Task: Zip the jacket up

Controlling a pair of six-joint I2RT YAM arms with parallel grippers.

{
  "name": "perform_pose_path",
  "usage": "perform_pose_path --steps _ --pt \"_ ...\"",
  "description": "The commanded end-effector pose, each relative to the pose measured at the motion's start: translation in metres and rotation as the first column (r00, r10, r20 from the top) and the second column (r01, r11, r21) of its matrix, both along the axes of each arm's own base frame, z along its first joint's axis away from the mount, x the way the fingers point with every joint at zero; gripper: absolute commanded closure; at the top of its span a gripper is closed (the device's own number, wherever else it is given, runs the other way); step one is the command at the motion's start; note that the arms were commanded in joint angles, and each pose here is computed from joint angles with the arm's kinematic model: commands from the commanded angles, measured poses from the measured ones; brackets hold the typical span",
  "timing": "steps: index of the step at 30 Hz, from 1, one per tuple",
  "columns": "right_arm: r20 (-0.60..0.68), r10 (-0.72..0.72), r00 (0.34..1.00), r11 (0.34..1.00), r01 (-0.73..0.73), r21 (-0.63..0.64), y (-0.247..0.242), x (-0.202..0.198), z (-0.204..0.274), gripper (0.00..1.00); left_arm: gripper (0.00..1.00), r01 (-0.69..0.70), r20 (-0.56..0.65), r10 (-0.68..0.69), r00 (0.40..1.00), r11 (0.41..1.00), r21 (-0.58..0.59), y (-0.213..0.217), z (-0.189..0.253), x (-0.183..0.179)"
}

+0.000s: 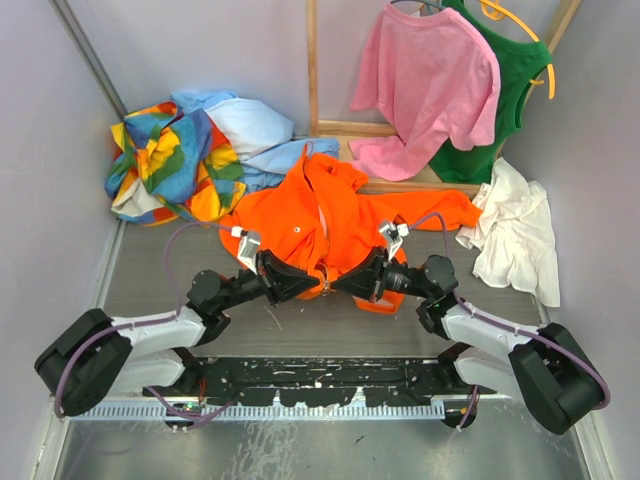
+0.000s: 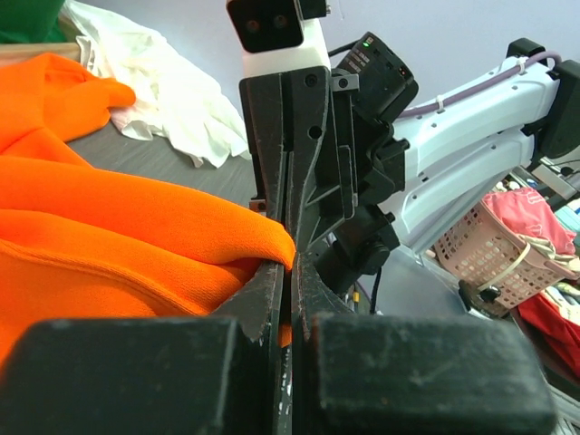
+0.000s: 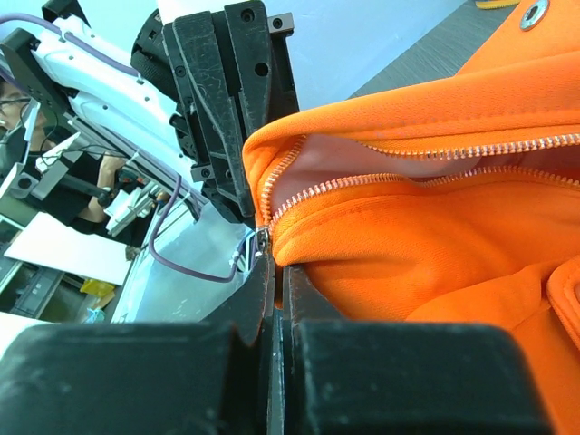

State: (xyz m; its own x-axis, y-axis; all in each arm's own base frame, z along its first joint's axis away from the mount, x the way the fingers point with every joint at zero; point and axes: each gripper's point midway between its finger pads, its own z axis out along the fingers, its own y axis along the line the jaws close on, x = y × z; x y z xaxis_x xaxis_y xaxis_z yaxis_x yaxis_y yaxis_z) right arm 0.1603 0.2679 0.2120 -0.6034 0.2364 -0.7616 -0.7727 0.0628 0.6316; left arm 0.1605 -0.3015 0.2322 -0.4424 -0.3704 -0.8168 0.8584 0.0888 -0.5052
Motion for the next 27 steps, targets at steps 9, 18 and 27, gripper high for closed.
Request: perform_pose_path --steps 9,18,27 --pt "0.111 -0.043 0.993 0.996 0.033 0.082 0.000 0.009 0.044 0.99 1.00 0.049 -0.056 -0.043 0.997 0.994 0.103 0.001 -0.014 -0.019" --pt "0.124 -0.091 0.988 0.994 0.084 0.064 0.006 0.030 0.046 0.99 1.00 0.072 -0.167 -0.044 0.985 0.985 0.160 -0.006 -0.031 -0.025" --pt "0.173 -0.195 0.965 0.974 0.211 -0.082 0.003 0.060 0.027 0.93 1.00 0.044 -0.338 0.037 0.940 0.973 0.229 -0.008 -0.032 -0.013"
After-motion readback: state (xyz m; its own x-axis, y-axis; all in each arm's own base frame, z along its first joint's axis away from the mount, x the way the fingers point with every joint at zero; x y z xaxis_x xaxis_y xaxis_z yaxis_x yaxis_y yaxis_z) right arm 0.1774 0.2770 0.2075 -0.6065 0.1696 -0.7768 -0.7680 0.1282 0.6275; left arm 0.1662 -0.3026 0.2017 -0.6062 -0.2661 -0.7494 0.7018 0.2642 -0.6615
